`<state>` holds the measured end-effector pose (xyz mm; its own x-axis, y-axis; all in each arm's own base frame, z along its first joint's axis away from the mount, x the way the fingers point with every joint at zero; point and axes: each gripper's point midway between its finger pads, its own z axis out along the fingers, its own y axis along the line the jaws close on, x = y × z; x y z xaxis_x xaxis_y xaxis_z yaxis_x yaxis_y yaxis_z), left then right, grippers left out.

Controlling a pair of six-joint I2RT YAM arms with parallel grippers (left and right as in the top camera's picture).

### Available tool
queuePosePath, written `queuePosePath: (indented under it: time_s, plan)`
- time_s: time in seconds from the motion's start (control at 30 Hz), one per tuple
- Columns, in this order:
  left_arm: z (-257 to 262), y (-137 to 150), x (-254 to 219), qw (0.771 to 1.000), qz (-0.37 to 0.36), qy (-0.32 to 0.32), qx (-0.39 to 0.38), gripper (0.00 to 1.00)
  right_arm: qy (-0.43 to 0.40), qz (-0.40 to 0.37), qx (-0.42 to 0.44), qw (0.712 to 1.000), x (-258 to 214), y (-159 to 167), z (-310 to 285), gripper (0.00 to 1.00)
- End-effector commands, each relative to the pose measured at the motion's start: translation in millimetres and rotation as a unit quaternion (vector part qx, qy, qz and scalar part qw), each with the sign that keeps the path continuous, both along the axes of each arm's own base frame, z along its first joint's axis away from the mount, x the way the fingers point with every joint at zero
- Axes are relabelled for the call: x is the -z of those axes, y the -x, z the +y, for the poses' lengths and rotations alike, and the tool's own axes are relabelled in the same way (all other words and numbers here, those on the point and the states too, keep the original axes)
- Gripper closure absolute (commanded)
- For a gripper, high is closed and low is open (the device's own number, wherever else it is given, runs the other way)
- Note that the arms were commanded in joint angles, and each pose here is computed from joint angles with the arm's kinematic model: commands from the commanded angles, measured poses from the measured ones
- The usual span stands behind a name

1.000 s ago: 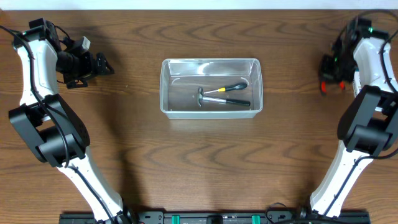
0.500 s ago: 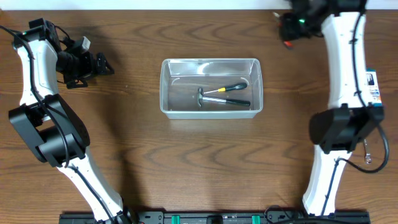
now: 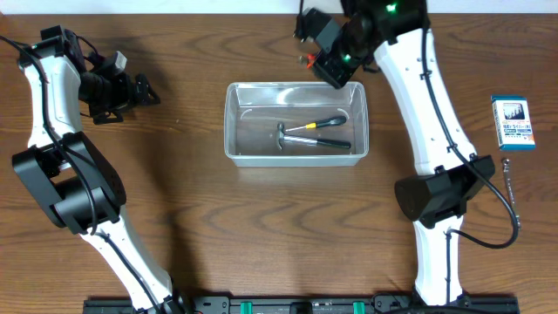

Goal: Pack container
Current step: 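Lift the pliers and carry them left over the clear box, then lower the pliers into the box and open the right gripper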

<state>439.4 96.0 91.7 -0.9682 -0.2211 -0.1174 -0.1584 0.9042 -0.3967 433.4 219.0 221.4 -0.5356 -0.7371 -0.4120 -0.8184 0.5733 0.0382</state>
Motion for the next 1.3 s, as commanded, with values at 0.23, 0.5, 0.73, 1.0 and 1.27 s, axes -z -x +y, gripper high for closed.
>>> queuePosePath:
  time_s: [0.23,0.5,0.73,1.0,1.27]
  plan:
    - [3,-4,-18,1.000,-0.021,-0.011,-0.001,0.02,0.025,0.051,-0.049,0.997,36,26,7,0.91]
    - [3,-4,-18,1.000,-0.021,-0.011,-0.001,0.02,0.034,0.096,-0.042,0.994,68,36,5,0.91]
    - [3,-4,-18,1.000,-0.021,-0.011,-0.001,0.02,0.039,0.129,-0.043,0.990,92,46,3,0.91]
    - [3,-4,-18,1.000,-0.021,-0.011,-0.001,0.02,0.029,0.144,-0.046,0.988,109,50,6,0.89]
    - [3,-4,-18,1.000,-0.021,-0.011,-0.001,0.02,0.030,0.149,-0.045,0.987,127,51,6,0.86]
